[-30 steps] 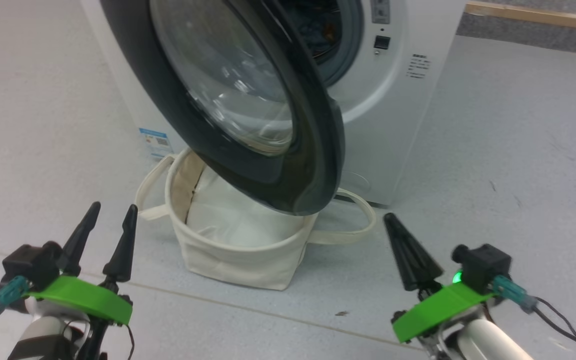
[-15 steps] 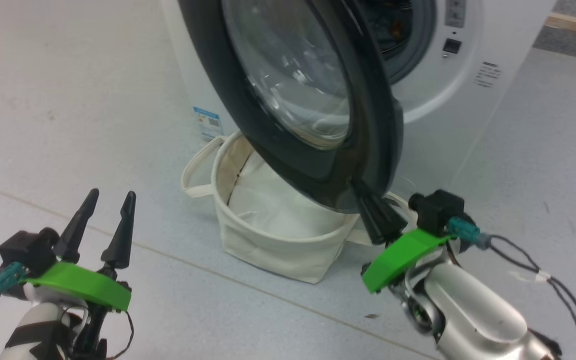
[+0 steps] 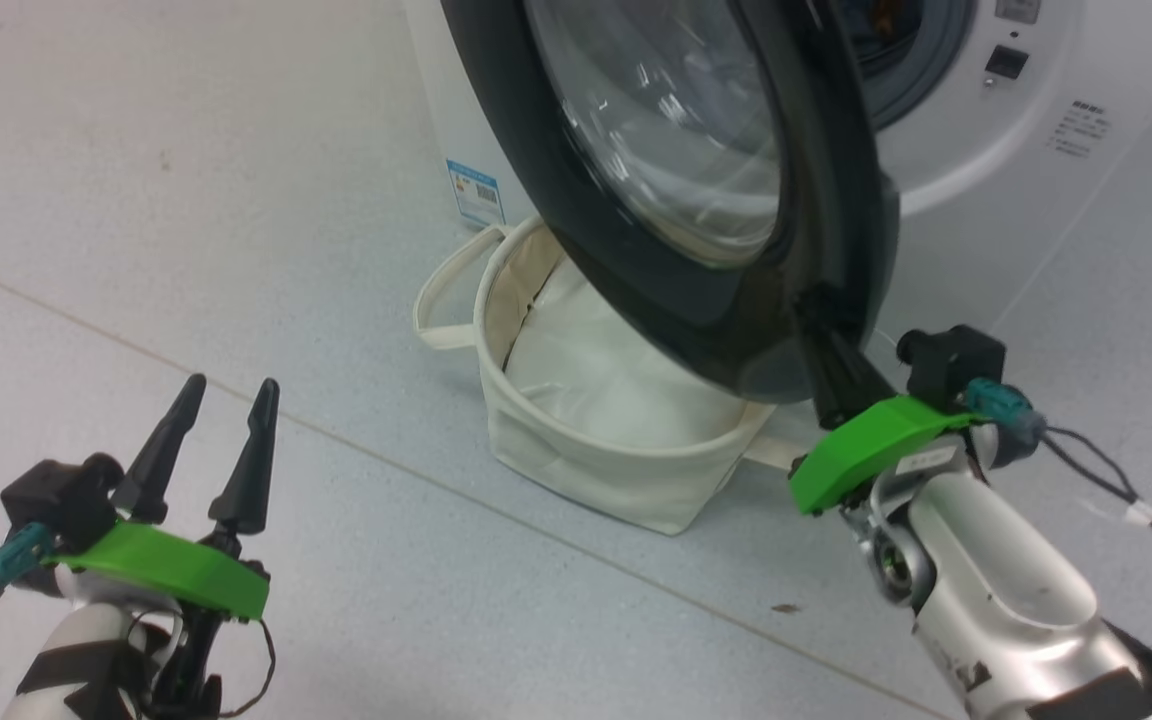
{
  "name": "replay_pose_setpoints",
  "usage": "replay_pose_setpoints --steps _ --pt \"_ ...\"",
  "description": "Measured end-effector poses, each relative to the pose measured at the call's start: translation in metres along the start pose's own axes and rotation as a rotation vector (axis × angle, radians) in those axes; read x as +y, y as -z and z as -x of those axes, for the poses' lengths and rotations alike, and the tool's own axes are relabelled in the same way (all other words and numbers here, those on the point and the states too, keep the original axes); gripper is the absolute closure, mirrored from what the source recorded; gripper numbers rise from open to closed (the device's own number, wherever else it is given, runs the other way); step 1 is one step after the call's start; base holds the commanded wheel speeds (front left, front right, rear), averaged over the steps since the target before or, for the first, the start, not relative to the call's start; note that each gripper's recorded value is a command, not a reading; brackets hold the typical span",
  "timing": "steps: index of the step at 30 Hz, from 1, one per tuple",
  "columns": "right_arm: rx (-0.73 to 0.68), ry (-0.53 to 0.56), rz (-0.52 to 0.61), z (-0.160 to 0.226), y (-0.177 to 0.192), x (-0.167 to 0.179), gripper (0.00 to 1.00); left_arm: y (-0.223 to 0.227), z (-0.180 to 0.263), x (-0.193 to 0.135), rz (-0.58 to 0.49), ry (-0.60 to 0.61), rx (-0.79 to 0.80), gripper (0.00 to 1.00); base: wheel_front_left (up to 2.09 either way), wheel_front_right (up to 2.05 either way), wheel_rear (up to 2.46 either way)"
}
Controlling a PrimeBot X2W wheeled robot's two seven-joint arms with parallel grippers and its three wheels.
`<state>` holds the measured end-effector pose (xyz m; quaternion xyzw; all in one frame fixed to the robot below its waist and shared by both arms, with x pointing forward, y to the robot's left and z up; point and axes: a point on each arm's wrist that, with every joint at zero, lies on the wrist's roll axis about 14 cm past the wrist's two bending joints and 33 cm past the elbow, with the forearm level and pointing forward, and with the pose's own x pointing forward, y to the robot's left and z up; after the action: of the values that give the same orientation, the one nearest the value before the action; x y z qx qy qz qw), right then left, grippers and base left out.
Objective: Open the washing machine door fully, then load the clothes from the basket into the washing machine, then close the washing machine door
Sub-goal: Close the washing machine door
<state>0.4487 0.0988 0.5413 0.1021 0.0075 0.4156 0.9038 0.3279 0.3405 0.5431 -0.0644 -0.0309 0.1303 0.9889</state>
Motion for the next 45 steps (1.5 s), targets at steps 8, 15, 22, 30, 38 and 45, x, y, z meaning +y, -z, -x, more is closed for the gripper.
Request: replay_pose_setpoints --steps 8,15,22,30,38,45 --pt "-0.055 0.089 0.004 -0.017 -0.012 -0.047 1.0 0.009 -0.009 0.001 -0.008 -0.01 0.026 0.0 0.0 0.0 0.0" --pt "-0.092 0.16 0.038 -0.033 -0.018 -0.099 1.0 0.012 -0.026 0.005 -0.018 -0.03 0.037 0.0 0.0 0.0 0.0" --pt "-0.156 0.205 0.054 -0.061 -0.028 -0.145 1.0 0.019 -0.046 0.01 -0.042 -0.052 0.051 0.0 0.0 0.0 0.0" --pt "-0.172 0.273 0.042 -0.067 -0.036 -0.173 1.0 0.019 -0.046 0.011 -0.032 -0.067 0.043 0.0 0.0 0.0 0.0" --pt "-0.205 0.327 0.05 -0.057 -0.064 -0.186 1.0 0.006 -0.039 0.013 -0.019 -0.072 0.011 0.0 0.0 0.0 0.0" --pt "-0.202 0.338 0.071 -0.024 -0.072 -0.171 0.0 -0.006 -0.03 0.009 0.003 -0.053 -0.025 0.0 0.0 0.0 0.0"
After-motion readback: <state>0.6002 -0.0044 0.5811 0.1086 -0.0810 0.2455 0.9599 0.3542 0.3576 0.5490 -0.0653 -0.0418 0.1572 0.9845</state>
